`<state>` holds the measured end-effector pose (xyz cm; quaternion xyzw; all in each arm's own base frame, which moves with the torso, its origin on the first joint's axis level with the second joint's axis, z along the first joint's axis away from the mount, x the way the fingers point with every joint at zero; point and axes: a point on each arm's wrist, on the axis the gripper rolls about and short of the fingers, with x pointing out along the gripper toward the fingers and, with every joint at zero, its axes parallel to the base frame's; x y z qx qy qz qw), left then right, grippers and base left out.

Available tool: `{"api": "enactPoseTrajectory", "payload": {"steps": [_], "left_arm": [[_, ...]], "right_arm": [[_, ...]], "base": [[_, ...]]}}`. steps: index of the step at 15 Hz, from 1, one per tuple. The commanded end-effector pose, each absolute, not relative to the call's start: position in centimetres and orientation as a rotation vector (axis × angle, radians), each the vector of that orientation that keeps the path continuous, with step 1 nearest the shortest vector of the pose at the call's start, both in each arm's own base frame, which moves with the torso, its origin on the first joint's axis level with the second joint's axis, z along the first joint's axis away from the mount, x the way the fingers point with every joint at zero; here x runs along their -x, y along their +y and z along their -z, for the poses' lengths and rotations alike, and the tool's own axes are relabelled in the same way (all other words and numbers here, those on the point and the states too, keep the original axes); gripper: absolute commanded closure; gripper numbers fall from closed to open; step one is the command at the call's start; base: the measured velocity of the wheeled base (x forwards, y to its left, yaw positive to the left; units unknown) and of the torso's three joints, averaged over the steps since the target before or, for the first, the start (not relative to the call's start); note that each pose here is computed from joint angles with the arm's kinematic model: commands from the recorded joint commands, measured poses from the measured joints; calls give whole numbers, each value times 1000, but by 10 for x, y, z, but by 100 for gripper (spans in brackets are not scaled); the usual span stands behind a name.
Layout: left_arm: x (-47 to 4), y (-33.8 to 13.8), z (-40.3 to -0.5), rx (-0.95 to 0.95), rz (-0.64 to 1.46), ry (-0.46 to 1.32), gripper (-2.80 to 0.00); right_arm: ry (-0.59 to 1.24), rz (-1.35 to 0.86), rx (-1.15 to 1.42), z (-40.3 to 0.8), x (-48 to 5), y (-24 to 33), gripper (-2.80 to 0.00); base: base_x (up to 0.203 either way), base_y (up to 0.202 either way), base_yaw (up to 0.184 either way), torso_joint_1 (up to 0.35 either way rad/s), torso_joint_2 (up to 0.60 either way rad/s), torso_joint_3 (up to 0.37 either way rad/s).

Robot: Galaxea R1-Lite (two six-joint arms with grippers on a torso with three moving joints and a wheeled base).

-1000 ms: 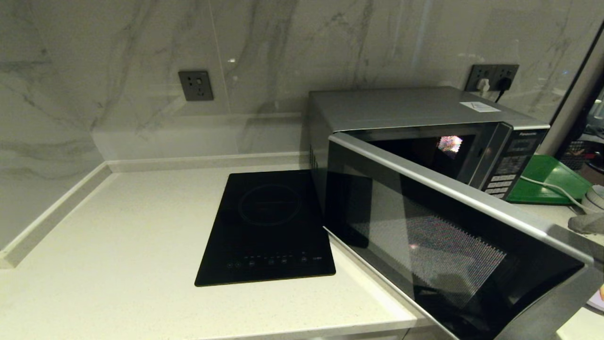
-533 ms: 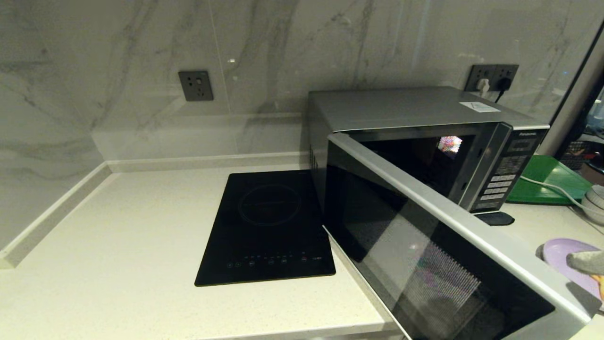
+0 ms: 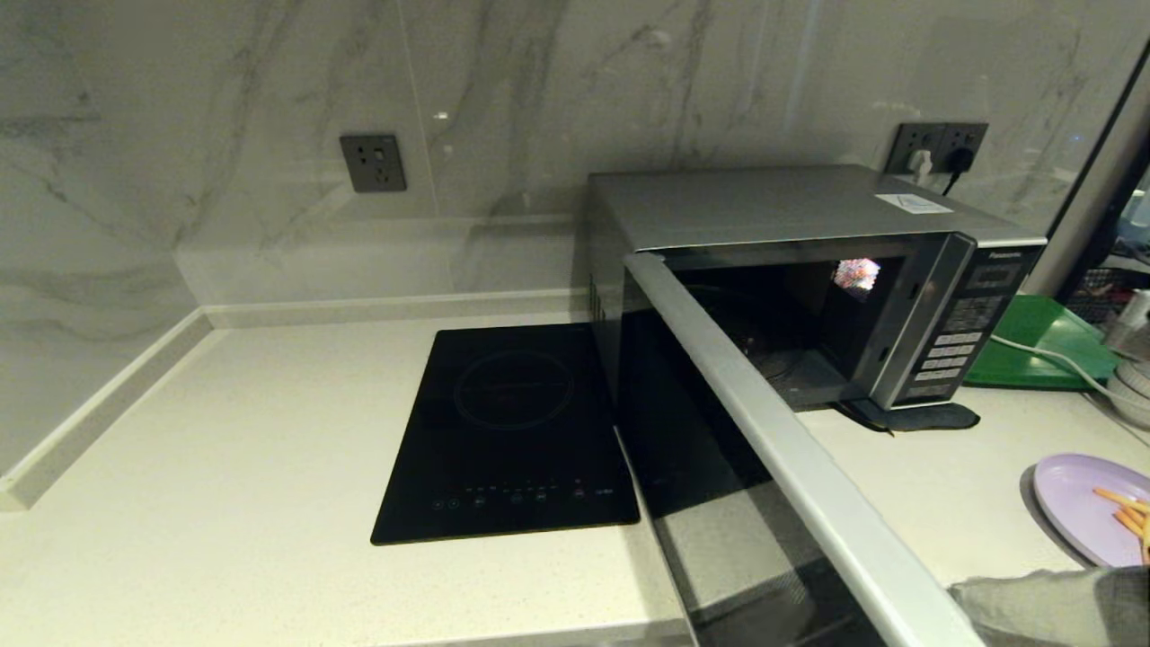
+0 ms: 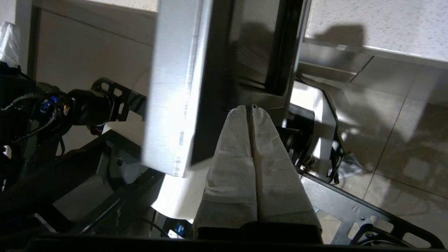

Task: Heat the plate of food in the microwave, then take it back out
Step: Open the microwave oven, then put the plate in the microwave oven

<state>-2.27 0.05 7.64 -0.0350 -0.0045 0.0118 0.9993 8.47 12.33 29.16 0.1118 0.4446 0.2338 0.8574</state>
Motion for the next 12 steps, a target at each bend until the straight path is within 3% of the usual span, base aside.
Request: {"api": "enactPoseTrajectory", "payload": {"steps": [1, 6, 12], "left_arm": [[23, 0, -76, 71, -24, -9, 0], [23, 0, -76, 71, -24, -9, 0], [23, 0, -76, 71, -24, -9, 0]], "right_arm": [[966, -490, -204, -286, -88, 135, 0], [870, -365, -195, -287, -90, 126, 0], [583, 447, -249, -264, -152, 94, 0]], "base": [[0, 0, 0, 0, 0, 0], [0, 0, 0, 0, 0, 0], [0, 0, 0, 0, 0, 0]]}}
